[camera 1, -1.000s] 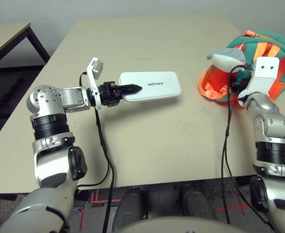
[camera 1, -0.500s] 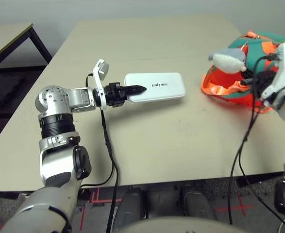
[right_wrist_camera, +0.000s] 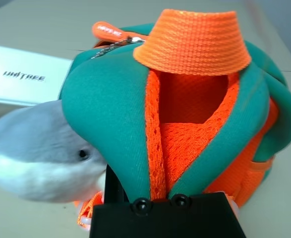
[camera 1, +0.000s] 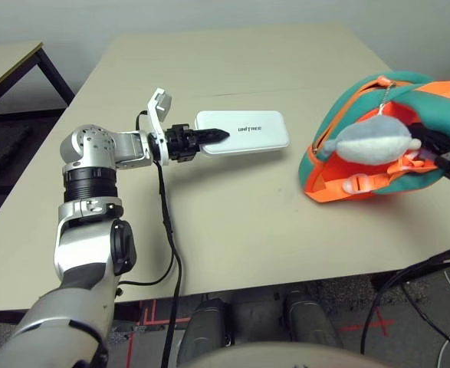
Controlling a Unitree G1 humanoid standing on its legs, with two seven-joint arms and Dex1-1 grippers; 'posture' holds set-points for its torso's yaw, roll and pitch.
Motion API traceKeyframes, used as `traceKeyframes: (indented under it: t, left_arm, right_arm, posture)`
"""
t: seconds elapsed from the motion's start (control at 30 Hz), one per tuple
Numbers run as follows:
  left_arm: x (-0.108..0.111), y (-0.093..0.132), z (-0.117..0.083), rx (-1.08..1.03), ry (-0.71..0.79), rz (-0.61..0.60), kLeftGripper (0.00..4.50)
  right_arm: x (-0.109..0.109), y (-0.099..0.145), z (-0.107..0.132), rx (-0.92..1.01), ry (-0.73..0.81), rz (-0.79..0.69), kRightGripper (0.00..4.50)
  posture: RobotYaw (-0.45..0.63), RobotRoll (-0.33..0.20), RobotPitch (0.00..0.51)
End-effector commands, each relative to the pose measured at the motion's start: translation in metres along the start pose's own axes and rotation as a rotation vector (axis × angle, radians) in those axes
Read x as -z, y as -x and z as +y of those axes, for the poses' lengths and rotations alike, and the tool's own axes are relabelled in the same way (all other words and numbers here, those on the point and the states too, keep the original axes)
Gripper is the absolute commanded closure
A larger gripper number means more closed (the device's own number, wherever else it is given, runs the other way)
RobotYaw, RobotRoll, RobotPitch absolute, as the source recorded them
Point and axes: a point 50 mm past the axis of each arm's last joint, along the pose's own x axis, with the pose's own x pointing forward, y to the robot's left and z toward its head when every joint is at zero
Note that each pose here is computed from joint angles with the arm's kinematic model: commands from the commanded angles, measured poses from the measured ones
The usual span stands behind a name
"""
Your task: Put the pencil case into the backpack and zip it.
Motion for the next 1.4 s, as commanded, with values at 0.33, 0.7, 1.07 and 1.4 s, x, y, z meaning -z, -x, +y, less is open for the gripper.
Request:
traceKeyframes:
  t: [0.33, 0.7, 1.07, 1.4]
  left_arm:
    - [-0.054, 0.028, -0.112, 0.125, -0.573, 0.033, 3.12]
    - [-0.041, -0.002, -0.144, 0.255, -0.873, 0.181, 3.12]
    - [-0.026, -0.016, -0.138, 0.325, -0.895, 0.321, 3.12]
    - [-0.013, -0.037, -0.117, 0.293, -0.958, 0.427, 3.12]
  right_arm:
    - [0.051, -0.004, 0.007, 0.004, 0.009, 0.170, 4.40]
    - [0.066, -0.011, 0.002, -0.010, 0.075, 0.145, 4.40]
    - [0.071, -0.017, -0.001, 0.013, 0.089, 0.111, 4.40]
    - [0.069, -0.026, -0.004, 0.012, 0.115, 0.077, 4.40]
  posture:
    - [-0.19, 0.000, 0.026]
    - [-0.17, 0.000, 0.029]
    - [-0.21, 0.000, 0.022]
    - [-0.23, 0.000, 0.003]
